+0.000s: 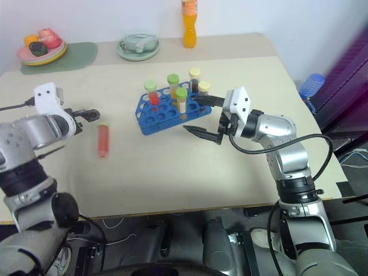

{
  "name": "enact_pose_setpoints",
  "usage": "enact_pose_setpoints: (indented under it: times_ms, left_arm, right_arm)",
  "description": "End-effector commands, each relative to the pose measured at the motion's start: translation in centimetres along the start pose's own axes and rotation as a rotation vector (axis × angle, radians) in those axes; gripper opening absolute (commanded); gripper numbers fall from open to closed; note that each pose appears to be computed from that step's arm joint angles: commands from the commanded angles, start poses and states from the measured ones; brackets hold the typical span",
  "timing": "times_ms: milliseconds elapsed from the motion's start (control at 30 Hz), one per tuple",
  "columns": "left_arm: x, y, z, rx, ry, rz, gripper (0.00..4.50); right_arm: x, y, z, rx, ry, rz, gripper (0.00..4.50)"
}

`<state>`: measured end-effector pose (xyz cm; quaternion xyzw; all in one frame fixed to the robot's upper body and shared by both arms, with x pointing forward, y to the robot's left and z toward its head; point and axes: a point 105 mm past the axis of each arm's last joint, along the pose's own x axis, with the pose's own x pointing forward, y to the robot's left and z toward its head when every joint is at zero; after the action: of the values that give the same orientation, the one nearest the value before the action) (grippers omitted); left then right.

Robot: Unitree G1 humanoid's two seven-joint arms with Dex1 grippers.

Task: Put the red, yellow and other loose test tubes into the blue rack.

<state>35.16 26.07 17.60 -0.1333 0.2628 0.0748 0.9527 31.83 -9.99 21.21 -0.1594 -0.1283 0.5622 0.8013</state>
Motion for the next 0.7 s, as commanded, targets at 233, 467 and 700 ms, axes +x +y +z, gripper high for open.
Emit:
enact_pose_setpoints:
  times_ms: [233,467,700]
  left_arm:
    - [1.3,0.2,0.2,-0.079,0.133,0.011,4.50]
    - [1.9,-1.8,-0.6,-0.064,0.188,-0.032,4.50]
    - [1.8,-2.0,-1.5,-0.038,0.250,-0.040,4.50]
  right_arm:
    - [0.0,-0.3,1.8,-0.052,-0.024,-0.008,4.13]
    - [-0.3,-0.3,1.4,-0.051,-0.020,-0.024,4.13]
    - [-0.7,-0.1,1.5,-0.048,-0.017,-0.032,4.13]
